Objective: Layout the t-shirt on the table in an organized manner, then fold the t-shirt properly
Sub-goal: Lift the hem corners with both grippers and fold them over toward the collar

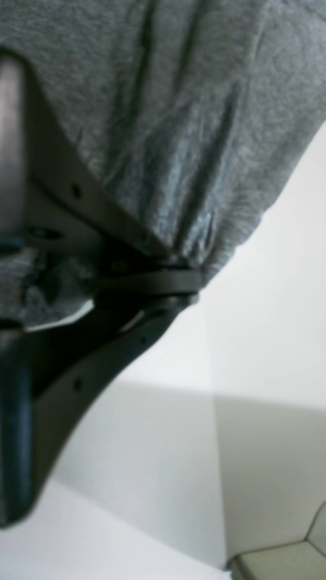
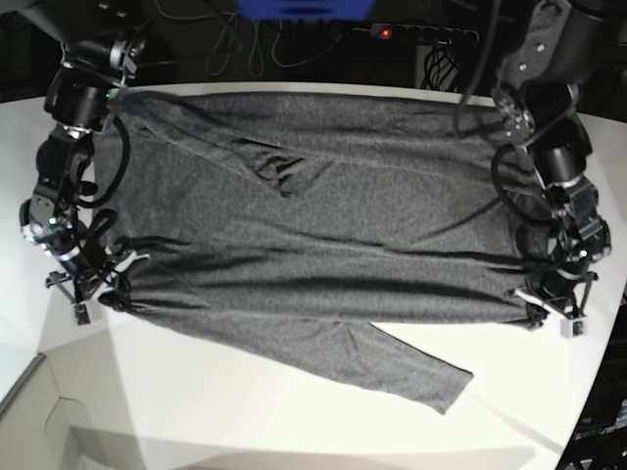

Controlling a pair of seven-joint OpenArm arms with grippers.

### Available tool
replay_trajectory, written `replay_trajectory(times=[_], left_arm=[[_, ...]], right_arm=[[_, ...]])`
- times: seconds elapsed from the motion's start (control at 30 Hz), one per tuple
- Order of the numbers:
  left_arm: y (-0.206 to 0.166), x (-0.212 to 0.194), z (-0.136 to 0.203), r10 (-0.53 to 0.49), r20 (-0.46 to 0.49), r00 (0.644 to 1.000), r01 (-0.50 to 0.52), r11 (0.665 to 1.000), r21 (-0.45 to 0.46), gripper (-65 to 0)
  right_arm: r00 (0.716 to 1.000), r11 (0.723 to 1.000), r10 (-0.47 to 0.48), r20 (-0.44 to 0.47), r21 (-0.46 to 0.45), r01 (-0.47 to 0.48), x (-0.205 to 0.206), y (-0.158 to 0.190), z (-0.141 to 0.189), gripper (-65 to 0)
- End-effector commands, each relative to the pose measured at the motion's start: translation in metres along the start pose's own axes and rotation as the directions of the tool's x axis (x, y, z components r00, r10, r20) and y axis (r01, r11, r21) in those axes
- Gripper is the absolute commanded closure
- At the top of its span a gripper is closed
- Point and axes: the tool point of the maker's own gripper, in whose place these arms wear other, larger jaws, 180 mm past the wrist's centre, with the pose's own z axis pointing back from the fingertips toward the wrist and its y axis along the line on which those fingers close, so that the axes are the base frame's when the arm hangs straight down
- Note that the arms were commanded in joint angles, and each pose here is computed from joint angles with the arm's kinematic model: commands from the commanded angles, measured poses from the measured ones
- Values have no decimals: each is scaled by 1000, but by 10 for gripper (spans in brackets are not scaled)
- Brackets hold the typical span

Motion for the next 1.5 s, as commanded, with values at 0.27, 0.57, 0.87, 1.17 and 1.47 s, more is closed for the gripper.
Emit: replay_trajectory(times=[0.27,0.57,0.87,1.17,1.47], left_arm=[[-11,50,30,-83,192,978,78,996,34,-1],[-12,44,65,-57,206,977,55,998,17,-1],[-9,29,90,-46,204,978,45,999,8,-1],[16,36,106,-59,231,971,44,997,69,-1],[20,26,126,-105,217,971,86,992,93,-1]], right_arm=[[995,998,49,82,-29,-47,23,-4,17,0],[988,998,59,142,-12,-58,26,12,48,0],[984,996,80,159,18,-84,15,41,85,0],[985,996,88,151,-24,-86,9,33,104,0],[988,994,51,146,-102,-36,2,11,116,0]])
